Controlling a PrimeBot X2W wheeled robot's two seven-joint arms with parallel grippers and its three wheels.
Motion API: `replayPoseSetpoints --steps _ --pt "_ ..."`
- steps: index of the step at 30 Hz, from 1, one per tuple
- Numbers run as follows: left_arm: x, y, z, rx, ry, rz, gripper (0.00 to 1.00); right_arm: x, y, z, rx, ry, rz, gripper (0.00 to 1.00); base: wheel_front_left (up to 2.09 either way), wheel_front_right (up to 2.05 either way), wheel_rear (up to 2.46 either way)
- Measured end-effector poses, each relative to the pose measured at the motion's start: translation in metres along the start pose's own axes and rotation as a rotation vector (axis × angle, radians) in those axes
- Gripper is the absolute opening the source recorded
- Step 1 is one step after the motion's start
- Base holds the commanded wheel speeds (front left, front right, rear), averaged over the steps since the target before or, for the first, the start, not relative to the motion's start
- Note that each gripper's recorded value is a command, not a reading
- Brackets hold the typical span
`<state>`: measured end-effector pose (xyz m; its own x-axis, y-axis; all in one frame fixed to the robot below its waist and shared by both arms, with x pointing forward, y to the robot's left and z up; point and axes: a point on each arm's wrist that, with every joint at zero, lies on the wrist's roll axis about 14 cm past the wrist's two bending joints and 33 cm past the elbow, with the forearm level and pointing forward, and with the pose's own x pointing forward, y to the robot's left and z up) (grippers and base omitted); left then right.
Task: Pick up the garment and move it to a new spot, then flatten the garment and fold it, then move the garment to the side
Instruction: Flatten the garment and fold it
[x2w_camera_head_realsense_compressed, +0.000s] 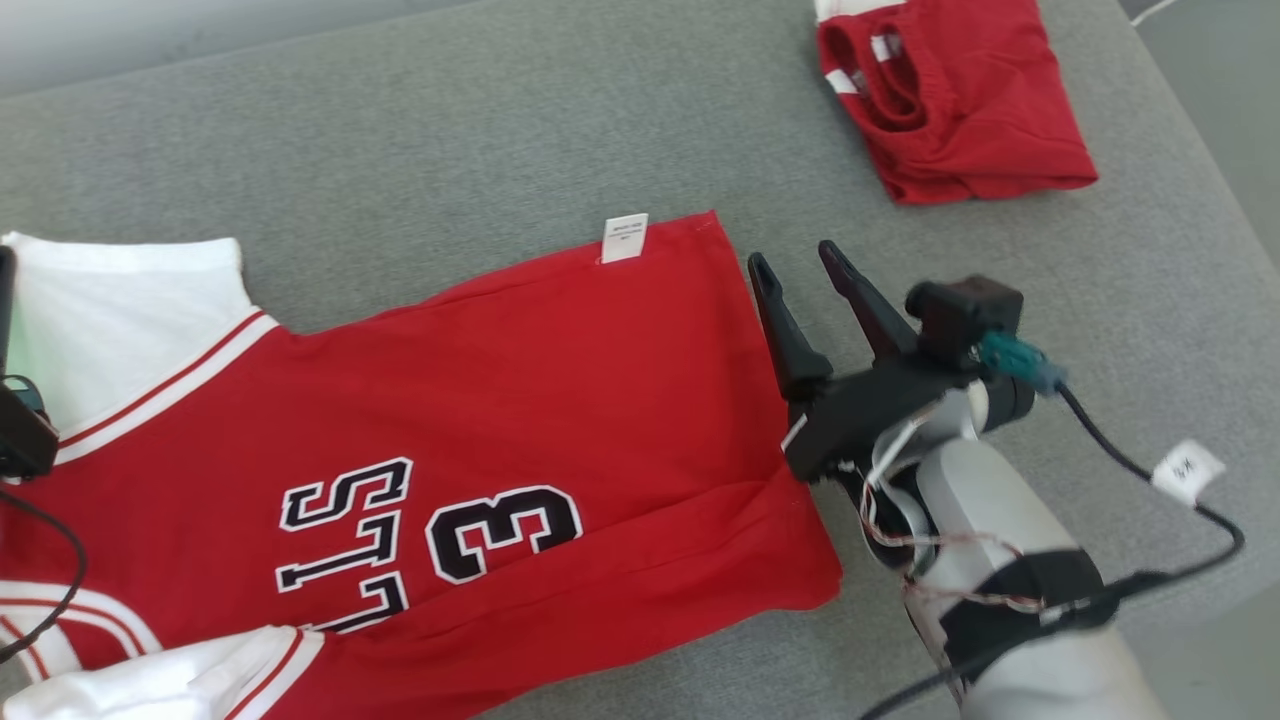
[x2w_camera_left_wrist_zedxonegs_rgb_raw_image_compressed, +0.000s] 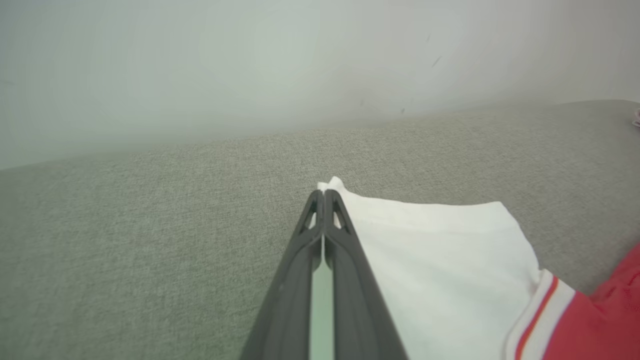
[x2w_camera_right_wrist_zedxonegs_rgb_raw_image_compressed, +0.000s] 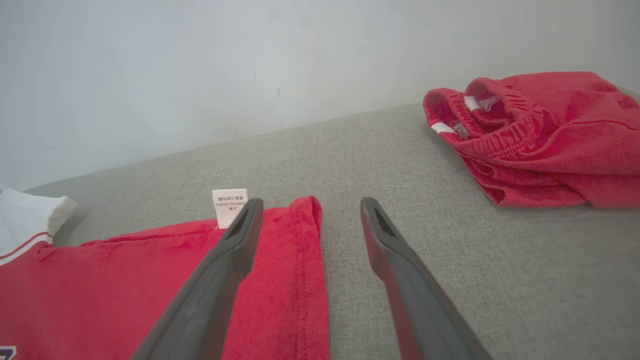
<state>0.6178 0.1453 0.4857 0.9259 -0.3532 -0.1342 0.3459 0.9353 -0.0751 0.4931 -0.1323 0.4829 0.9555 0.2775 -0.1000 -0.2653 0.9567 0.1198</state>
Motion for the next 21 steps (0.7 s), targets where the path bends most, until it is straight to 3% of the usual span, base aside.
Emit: replayPoseSetpoints --steps 21 --pt "-0.014 -0.007 0.013 0.003 -0.075 -0.039 0.00 0.062 -0.018 -0.035 -0.082 0.277 -0.017 1.00 0.00 0.00 0.00"
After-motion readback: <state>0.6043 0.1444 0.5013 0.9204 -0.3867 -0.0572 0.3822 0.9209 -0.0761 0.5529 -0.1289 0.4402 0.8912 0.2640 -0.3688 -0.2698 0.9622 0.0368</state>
